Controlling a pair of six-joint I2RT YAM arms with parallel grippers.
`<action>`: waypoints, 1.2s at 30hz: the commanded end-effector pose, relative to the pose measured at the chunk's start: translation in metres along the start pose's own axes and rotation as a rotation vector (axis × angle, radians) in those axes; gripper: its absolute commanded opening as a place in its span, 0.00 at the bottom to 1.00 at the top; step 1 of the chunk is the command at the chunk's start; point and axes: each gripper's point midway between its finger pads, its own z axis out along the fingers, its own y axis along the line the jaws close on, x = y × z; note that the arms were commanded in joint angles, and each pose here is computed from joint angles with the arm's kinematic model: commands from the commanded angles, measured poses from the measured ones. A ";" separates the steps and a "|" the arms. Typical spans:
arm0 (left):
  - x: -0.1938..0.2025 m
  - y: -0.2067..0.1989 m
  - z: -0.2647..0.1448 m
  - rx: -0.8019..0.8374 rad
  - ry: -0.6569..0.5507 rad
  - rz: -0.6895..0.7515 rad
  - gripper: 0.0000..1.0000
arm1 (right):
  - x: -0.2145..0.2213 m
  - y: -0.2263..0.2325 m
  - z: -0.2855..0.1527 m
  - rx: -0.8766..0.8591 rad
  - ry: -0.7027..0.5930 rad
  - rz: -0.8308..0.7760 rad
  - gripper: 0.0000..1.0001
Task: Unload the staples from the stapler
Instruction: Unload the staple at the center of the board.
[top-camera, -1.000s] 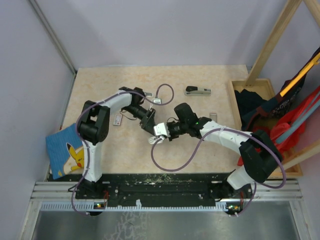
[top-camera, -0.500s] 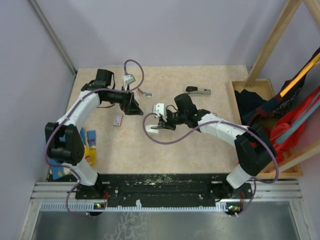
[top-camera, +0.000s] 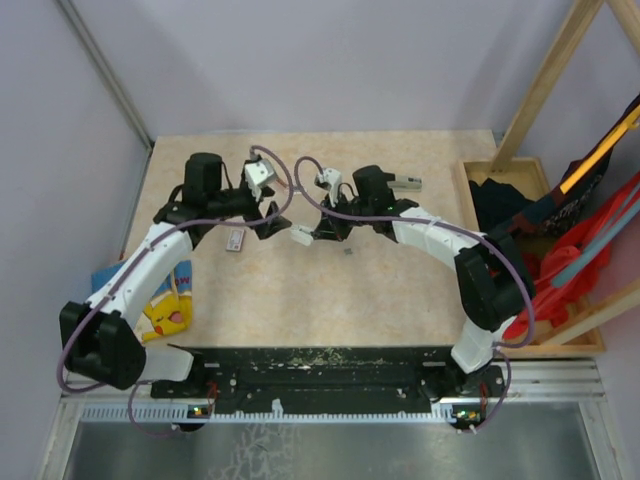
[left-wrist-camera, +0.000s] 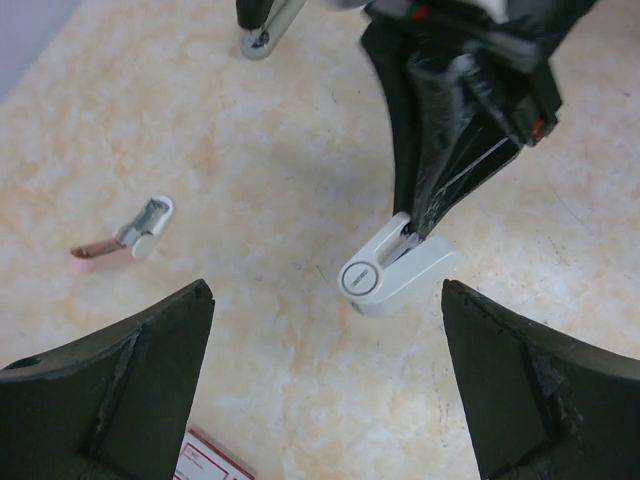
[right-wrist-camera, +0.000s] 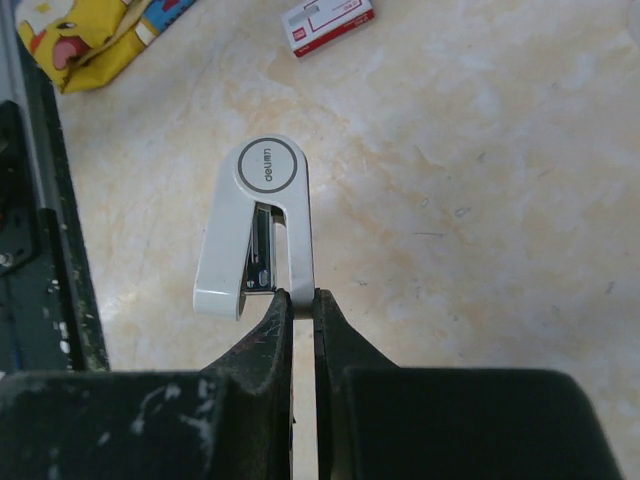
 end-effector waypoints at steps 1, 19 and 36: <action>-0.017 -0.008 -0.002 -0.053 -0.053 0.254 1.00 | -0.026 0.011 0.004 -0.094 -0.059 0.186 0.00; 0.026 -0.075 0.027 0.202 0.100 0.640 0.82 | -0.006 -0.002 0.005 -0.336 0.031 0.653 0.00; 0.038 -0.075 0.072 0.147 0.230 0.713 0.70 | 0.009 -0.010 0.002 -0.296 0.075 0.681 0.00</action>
